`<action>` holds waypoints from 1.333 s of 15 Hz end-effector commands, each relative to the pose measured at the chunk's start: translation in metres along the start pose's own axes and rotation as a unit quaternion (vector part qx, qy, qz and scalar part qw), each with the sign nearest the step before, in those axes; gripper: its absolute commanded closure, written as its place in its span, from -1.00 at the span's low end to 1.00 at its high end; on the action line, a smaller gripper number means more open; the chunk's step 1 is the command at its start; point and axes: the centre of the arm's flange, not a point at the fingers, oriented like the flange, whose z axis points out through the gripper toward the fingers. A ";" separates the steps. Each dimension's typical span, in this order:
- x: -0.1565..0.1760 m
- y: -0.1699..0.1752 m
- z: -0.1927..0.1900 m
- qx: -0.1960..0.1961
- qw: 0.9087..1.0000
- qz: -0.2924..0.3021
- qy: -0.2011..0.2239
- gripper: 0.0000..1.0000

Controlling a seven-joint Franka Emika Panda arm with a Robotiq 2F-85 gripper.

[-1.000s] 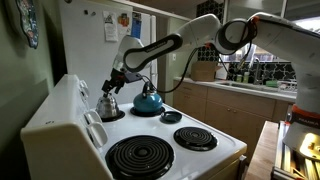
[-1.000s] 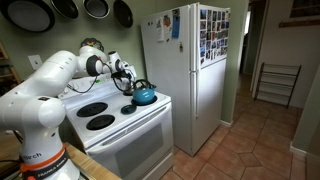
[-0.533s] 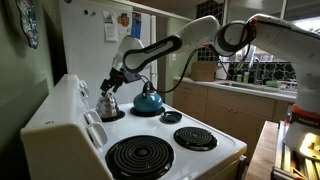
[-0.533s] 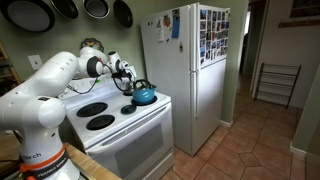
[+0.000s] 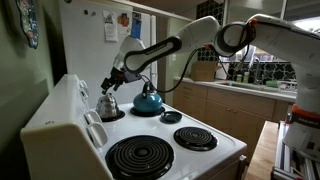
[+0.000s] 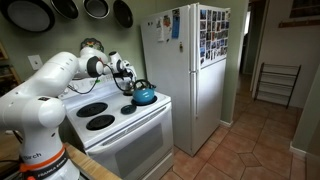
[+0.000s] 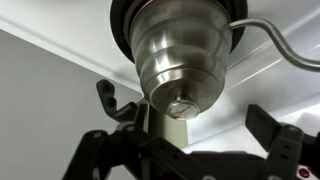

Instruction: Move the stove top kettle from the rear right stove plate to the rear left stove plate

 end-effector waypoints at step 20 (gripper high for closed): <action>0.005 0.007 0.047 -0.021 0.997 0.027 0.063 0.34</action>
